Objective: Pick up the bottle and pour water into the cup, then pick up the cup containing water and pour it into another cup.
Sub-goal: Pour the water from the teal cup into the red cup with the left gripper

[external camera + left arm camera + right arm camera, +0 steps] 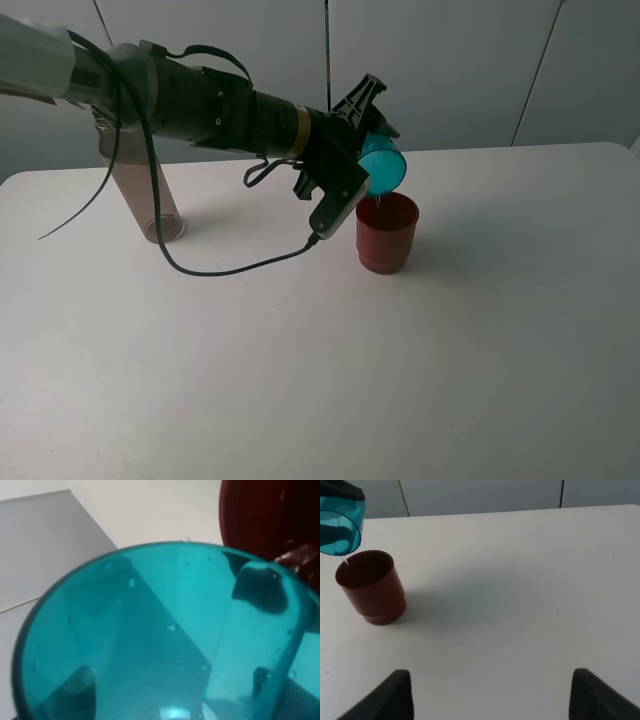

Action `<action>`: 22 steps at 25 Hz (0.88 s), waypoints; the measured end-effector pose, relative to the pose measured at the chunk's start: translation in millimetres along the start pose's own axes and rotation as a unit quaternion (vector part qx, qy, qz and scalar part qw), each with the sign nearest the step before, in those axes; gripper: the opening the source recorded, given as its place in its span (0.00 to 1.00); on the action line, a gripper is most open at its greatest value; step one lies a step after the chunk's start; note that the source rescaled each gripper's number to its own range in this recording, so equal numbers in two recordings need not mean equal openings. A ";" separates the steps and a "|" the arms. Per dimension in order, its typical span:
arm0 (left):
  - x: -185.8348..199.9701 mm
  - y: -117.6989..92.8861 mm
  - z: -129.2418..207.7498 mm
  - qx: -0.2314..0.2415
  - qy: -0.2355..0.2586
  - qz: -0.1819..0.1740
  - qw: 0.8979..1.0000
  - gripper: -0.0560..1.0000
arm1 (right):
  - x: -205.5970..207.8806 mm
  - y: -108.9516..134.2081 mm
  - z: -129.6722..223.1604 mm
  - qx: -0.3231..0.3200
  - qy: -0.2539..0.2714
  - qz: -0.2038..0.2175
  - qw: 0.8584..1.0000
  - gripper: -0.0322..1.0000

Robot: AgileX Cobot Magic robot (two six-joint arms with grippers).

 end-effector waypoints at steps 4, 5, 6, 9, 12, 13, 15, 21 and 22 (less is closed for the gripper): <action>0.2 0.5 -0.2 -0.028 -0.001 -0.001 1.000 0.21 | 0.0 0.0 0.0 -0.003 0.000 0.000 1.000 0.15; 0.2 0.5 -0.2 -0.040 -0.001 -0.001 0.999 0.21 | 0.0 0.0 0.0 -0.003 0.000 0.000 1.000 0.15; 0.6 1.4 -0.1 -0.050 0.000 -0.002 0.999 0.21 | 0.0 0.0 0.0 -0.003 0.000 0.000 1.000 0.15; -0.4 3.8 -4.3 -0.067 -0.004 -0.004 0.998 0.21 | 0.0 0.0 0.0 -0.003 0.000 0.000 1.000 0.15; -0.6 5.5 -6.5 -0.084 -0.009 -0.009 0.996 0.21 | 0.0 0.0 0.0 -0.003 0.000 0.000 1.000 0.15; -0.6 5.9 -6.8 -0.088 -0.010 -0.010 0.996 0.21 | 0.0 0.0 0.0 -0.003 0.000 0.000 1.000 0.15; -0.6 6.1 -7.1 -0.091 -0.010 -0.011 0.996 0.21 | 0.0 0.0 0.0 -0.003 0.000 0.000 1.000 0.15; -1.0 7.1 -8.9 -0.095 -0.012 -0.012 0.995 0.21 | 0.0 0.0 0.0 -0.003 0.000 0.000 1.000 0.15; -1.0 7.1 -8.9 -0.095 -0.012 -0.012 0.995 0.21 | 0.0 0.0 0.0 -0.003 0.000 0.000 1.000 0.15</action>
Point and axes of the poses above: a point on each arm's last joint axis where the gripper is mounted, x pointing back along that axis away from the gripper, y along the wrist's bending axis when the last joint is at zero, z = x × y, the point moved 7 cm from there along -x, pointing out along that axis toward the gripper, and after that the axes turned 10 degrees about -x, right-handed, at the moved point
